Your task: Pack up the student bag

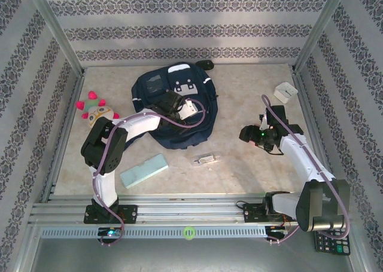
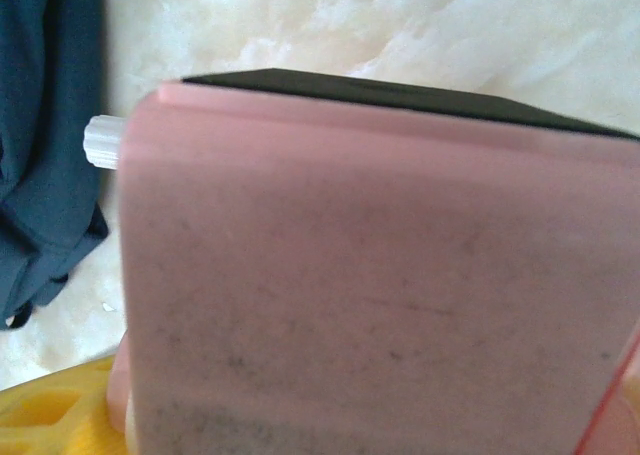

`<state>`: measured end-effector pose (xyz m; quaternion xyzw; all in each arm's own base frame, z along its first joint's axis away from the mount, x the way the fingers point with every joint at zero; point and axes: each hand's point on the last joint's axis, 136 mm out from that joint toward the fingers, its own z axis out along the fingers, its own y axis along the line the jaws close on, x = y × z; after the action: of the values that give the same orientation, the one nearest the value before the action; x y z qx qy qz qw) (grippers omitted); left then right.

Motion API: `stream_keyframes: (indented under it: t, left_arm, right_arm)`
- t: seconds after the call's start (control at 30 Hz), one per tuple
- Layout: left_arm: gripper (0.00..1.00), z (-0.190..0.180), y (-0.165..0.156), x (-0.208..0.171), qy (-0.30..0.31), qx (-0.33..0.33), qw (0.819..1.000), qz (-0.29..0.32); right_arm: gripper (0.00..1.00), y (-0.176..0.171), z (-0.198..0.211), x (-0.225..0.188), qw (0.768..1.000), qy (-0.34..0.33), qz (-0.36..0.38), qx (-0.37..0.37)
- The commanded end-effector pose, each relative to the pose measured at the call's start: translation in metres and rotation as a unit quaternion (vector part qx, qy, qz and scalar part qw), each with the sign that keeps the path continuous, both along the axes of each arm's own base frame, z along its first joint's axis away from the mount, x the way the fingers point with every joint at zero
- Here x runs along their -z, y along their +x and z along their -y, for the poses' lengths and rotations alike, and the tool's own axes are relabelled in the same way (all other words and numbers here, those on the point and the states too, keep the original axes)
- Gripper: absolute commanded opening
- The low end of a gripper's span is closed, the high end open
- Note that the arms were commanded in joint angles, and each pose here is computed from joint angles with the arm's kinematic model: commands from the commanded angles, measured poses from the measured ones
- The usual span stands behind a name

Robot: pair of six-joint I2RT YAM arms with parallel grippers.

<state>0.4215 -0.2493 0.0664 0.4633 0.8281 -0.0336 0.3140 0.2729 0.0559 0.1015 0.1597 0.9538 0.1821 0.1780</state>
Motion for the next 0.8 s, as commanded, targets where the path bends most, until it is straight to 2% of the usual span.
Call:
stream_keyframes:
  t: [0.0,0.07,0.13,0.23,0.33,0.6,0.77]
  left_arm:
    - [0.49,-0.011,0.024,-0.011,-0.007,-0.04,0.998,0.039]
    - [0.37,-0.006,0.02,-0.033,-0.041,-0.041,0.997,0.046]
    - [0.19,-0.002,0.015,-0.064,-0.081,-0.052,0.994,0.05]
    - [0.07,0.002,0.009,-0.103,-0.128,-0.069,0.988,0.047]
    - [0.03,0.007,0.005,-0.13,-0.166,-0.077,0.982,0.04]
    - [0.0,0.014,0.009,-0.189,-0.251,-0.097,0.963,0.027]
    - [0.01,0.016,0.013,-0.207,-0.278,-0.1,0.955,0.033]
  right_arm:
    - [0.7,0.005,-0.006,-0.016,0.999,0.018,0.033,0.003]
    - [0.69,0.004,-0.006,-0.02,0.999,0.022,0.041,0.008]
    - [0.69,0.005,-0.008,-0.026,0.998,0.032,0.054,0.014]
    - [0.68,0.007,-0.013,-0.037,0.996,0.048,0.071,0.025]
    - [0.68,0.011,-0.026,-0.049,0.992,0.078,0.093,0.028]
    - [0.68,0.024,-0.076,-0.08,0.981,0.14,0.137,0.009]
    - [0.68,0.035,-0.121,-0.089,0.972,0.189,0.136,0.002]
